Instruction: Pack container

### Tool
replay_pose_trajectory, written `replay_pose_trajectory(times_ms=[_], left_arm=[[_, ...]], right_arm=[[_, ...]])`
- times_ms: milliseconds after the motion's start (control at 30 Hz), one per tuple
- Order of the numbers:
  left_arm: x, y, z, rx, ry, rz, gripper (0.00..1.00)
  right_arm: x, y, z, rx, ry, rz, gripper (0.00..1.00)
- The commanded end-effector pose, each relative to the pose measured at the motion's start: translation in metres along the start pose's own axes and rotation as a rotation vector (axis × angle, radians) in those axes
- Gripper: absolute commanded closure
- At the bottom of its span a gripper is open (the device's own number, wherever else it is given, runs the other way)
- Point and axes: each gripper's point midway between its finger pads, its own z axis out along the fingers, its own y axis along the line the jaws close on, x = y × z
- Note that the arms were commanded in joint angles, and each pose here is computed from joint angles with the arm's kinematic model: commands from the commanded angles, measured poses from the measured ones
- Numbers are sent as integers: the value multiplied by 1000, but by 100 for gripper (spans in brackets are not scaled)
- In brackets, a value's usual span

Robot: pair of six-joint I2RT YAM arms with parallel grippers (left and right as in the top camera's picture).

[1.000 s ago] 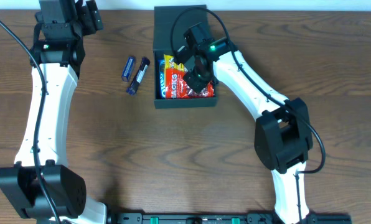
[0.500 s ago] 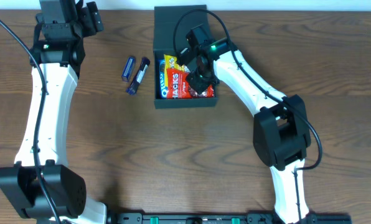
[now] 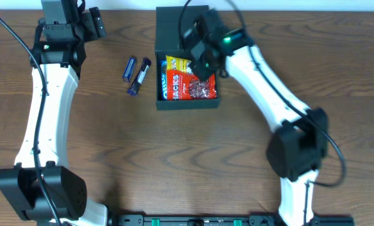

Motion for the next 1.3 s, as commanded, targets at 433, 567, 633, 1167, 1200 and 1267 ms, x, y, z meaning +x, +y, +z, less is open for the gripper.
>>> replay_pose_trajectory(times_ms=[433,567,633,1167,1200,1267], left_arm=[[92,-60,70,252,272,255,6],[127,-72,93,276,347,332,13],[141,-78,101,288,377,368,15],[210,-81,140,306,525,425,34],[211,-81,140,306,525,425,36],[209,-81,141,306,519,425,41]], right_arm=[[-16,-41,-88,-54,-198,126,2],[-12,-53,-93,-102,-221,179,3],[-9,-58,-95,-112,-229,194,3],[-6,-71,-98,-95,-235,212,5],[-6,-71,-98,-95,-235,212,5],[-5,-71,-97,-91,-234,213,6]])
